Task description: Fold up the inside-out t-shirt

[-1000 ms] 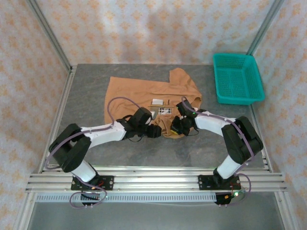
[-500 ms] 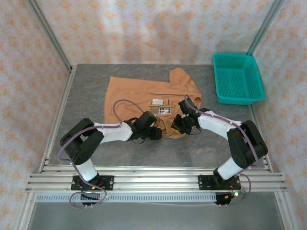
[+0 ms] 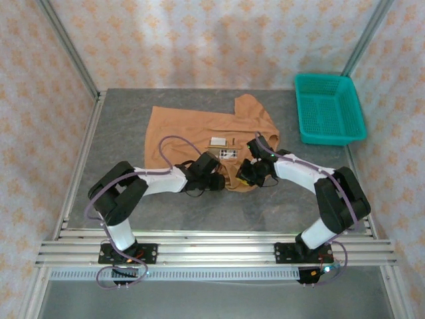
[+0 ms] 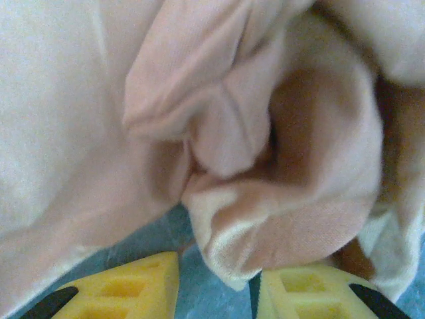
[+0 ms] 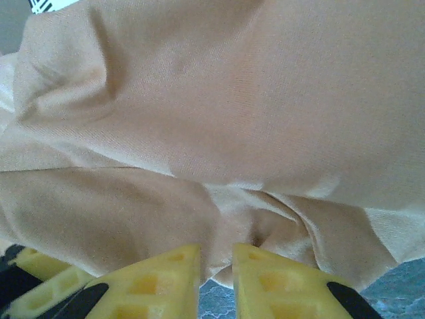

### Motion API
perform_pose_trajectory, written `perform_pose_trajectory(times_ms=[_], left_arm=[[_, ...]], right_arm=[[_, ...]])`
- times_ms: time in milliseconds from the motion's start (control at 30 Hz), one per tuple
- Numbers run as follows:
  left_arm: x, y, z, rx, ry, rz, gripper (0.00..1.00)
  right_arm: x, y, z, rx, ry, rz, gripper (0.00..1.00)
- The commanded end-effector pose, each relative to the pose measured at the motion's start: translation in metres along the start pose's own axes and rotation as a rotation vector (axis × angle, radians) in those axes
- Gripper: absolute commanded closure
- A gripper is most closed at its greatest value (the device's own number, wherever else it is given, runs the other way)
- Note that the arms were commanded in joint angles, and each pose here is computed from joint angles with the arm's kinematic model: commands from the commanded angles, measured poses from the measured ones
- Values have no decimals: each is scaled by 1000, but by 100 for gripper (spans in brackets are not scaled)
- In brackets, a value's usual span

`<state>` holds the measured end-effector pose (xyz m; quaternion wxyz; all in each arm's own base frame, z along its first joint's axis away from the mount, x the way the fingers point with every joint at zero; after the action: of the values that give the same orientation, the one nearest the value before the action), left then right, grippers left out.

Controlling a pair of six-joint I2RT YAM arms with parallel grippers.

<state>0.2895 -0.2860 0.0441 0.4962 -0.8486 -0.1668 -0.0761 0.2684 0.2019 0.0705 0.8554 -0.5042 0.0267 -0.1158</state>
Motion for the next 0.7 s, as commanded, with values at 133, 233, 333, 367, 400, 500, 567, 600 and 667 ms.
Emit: perform_pose_trajectory(times_ms=[133, 233, 333, 367, 400, 500, 567, 600, 667], left_arm=[[28, -2, -20, -28, 4, -111, 80], [28, 0, -20, -23, 4, -106, 94], [27, -2, -21, -26, 3, -96, 100], [26, -5, -22, -26, 4, -89, 100], [26, -10, -23, -25, 1, -83, 100], [27, -39, -40, -69, -9, -58, 100], [29, -68, -52, -104, -18, -54, 100], [27, -80, -55, -111, -17, -47, 100], [23, -107, -59, -141, -13, -33, 100]], right_arm=[[0, -1, 1, 6, -20, 3, 78], [1, 0, -1, -4, -21, 4, 76], [3, 6, -10, -45, -19, -4, 73], [5, 9, -17, -74, -16, -12, 73], [8, 13, -25, -104, -11, -18, 73], [16, 28, -55, -229, -4, -27, 73], [19, 35, -72, -294, 8, -13, 74], [20, 37, -78, -320, 14, -10, 74], [21, 41, -89, -367, 21, 0, 75]])
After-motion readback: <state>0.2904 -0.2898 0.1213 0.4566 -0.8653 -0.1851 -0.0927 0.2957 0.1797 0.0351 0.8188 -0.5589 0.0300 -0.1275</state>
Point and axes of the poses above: each hand's point on the last joint's axis, 136 mm out from that joint toward the fingers, its own y axis out along the fingers, its own z axis along the line the jaws close on, x = y × z, the point moved 2 cm from there along -y, back along the fingers, and after that the axes turned 11 degrees about -y, right-handed, at the moved point
